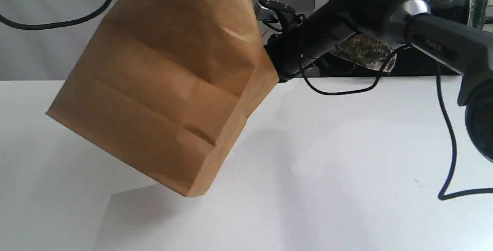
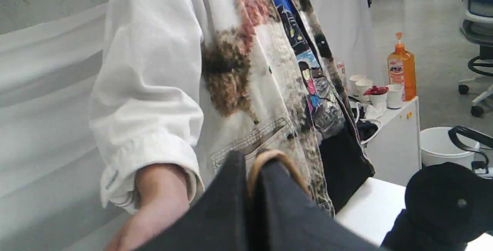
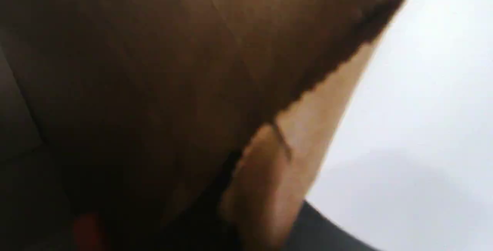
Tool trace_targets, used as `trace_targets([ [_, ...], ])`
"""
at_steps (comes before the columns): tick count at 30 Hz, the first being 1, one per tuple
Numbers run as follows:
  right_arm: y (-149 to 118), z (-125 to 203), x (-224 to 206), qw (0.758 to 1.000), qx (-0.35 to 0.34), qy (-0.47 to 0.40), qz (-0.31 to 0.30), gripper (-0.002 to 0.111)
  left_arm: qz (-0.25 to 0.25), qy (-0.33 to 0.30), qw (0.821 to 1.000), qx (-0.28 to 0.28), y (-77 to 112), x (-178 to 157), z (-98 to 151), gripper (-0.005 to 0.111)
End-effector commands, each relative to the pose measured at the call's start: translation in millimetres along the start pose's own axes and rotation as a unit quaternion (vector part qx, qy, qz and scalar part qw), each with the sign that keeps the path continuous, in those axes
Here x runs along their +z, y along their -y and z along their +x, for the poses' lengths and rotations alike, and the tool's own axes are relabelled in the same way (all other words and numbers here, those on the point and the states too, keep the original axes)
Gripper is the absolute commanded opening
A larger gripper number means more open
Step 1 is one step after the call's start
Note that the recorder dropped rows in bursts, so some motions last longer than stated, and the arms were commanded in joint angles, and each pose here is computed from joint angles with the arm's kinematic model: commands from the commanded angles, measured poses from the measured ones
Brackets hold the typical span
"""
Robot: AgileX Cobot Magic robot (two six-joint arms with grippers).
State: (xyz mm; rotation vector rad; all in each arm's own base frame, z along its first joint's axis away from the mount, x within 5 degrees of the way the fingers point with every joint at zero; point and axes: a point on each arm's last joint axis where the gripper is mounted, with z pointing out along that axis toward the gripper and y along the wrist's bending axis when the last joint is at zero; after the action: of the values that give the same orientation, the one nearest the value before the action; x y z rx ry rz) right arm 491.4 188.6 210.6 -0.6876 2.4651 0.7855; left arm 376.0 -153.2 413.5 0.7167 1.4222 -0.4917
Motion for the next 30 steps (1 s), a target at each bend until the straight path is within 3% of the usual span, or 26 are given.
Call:
trace_targets([
  [1,9,2,3,0.999,-0.026,0.002,0.024,0.000,0.010,0.011,1.000,-0.007,2.5,-5,-11,0.000],
  [12,0,-20,-26,0.992,-0.077,0.071,0.073,0.000,0.035,-0.062,0.997,-0.015,19.2,-17,36,0.000],
  [27,-11,-36,-49,0.983,-0.100,0.128,0.087,0.000,-0.008,-0.025,0.999,0.018,52.8,-82,63,0.000],
  [30,-12,-37,-50,0.982,-0.099,0.133,0.087,0.006,-0.005,-0.031,0.999,0.014,54.6,-83,68,0.002],
])
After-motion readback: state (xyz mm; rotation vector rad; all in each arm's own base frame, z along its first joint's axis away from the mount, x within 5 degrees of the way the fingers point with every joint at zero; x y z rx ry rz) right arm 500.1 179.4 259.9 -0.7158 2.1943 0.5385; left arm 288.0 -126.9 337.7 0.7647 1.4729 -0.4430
